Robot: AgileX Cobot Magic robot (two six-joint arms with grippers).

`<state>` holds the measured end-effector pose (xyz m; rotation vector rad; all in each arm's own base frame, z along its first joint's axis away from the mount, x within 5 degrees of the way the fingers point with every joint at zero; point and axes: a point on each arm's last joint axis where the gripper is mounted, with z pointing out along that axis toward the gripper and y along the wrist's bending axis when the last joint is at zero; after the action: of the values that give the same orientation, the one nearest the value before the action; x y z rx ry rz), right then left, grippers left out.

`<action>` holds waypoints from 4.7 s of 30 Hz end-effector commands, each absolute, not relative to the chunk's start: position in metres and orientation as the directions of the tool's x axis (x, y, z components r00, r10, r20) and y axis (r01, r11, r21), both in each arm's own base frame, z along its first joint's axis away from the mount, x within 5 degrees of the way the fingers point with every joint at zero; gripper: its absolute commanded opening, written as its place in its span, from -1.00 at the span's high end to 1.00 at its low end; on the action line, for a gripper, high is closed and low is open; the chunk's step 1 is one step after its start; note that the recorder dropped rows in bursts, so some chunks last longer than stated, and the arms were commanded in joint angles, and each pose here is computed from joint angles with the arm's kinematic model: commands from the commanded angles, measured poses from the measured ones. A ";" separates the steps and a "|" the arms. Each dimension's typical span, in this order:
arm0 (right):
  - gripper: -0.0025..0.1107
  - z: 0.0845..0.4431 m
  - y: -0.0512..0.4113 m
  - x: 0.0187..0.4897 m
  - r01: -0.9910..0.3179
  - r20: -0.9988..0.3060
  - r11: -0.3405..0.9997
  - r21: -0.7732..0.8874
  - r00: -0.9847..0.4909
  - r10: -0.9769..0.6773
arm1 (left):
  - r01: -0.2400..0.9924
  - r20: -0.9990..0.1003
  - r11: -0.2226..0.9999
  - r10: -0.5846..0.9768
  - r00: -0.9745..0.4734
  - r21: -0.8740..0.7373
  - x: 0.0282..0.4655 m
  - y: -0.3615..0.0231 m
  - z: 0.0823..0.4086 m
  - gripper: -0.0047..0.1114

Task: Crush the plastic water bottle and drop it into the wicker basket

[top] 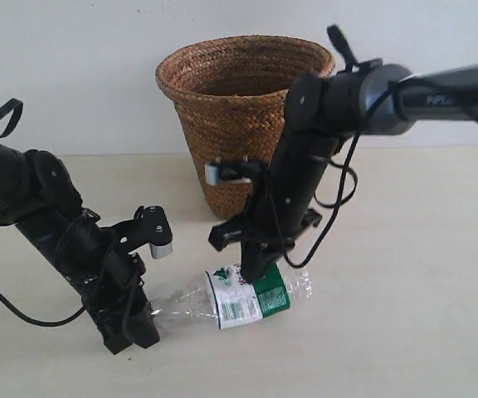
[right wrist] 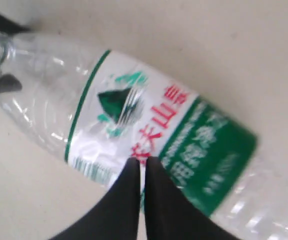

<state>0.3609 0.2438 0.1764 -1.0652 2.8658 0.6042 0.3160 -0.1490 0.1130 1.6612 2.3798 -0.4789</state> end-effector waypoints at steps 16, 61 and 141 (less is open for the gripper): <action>0.96 0.187 0.259 0.361 -0.568 -0.221 0.675 0.471 -0.817 -0.532 | 0.941 -0.346 0.308 0.876 -0.337 -0.137 0.314 -0.149 0.118 0.84; 0.96 0.166 0.248 0.387 -0.513 -0.170 0.686 0.516 -0.846 -0.505 | 0.923 -0.351 0.351 0.854 -0.385 -0.159 0.314 -0.150 0.118 0.84; 0.96 0.231 0.031 0.233 -0.219 -0.576 0.966 0.139 -0.811 -0.101 | 0.545 -0.938 0.838 0.199 -0.285 0.012 0.311 -0.133 0.315 0.84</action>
<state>0.2317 0.0325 0.2289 -0.2428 2.5563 0.2658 0.2908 -0.1276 0.2960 0.6150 1.9152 -0.3738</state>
